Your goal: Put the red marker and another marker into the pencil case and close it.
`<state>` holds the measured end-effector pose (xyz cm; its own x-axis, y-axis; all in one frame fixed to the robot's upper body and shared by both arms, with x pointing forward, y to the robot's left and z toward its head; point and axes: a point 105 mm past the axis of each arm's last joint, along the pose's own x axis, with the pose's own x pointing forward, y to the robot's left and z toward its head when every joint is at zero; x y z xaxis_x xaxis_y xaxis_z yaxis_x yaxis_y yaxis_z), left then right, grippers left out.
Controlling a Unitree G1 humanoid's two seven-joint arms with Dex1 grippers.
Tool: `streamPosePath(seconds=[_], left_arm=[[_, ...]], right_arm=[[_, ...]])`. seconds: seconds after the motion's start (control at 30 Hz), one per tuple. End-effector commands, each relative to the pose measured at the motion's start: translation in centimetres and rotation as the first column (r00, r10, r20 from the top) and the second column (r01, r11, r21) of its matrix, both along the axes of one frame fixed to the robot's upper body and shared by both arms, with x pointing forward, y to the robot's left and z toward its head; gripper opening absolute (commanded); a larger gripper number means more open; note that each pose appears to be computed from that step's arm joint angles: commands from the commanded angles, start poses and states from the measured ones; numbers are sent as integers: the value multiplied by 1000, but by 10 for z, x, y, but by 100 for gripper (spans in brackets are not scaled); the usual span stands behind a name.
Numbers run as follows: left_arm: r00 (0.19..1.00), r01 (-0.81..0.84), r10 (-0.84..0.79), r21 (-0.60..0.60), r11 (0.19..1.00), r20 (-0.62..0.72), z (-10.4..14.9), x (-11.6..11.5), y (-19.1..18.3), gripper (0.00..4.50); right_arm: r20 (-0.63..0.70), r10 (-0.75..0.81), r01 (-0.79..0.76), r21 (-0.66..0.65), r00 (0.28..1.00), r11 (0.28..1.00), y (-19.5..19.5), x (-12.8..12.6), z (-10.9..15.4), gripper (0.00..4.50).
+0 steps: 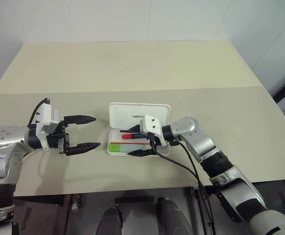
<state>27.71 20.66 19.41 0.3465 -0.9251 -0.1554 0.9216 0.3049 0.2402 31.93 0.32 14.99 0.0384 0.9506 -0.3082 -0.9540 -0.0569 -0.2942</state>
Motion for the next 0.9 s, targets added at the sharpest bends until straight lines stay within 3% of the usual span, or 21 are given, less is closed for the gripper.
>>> streamPosePath(seconds=[0.03,0.27,0.43,0.6,0.73,0.9], left_arm=[[999,5,-5,-3,1000,33,7,-3,0,450],[995,-83,85,-52,995,48,5,-6,2,450],[932,-347,360,-184,920,43,-2,-10,8,450],[744,-647,668,-229,727,23,-18,-12,29,450],[475,-849,880,-270,453,-15,-30,-19,50,450],[281,-942,955,-218,256,-95,-52,-31,44,450]], right_arm=[[51,70,-74,97,996,992,1,-14,32,449],[74,131,-142,163,989,976,-15,-38,49,449],[67,84,-99,261,994,960,-54,-56,74,449],[88,-53,25,299,995,954,-94,-50,96,449],[117,-176,137,281,977,950,-127,-36,104,449],[153,-232,198,211,961,957,-146,-26,94,449]])
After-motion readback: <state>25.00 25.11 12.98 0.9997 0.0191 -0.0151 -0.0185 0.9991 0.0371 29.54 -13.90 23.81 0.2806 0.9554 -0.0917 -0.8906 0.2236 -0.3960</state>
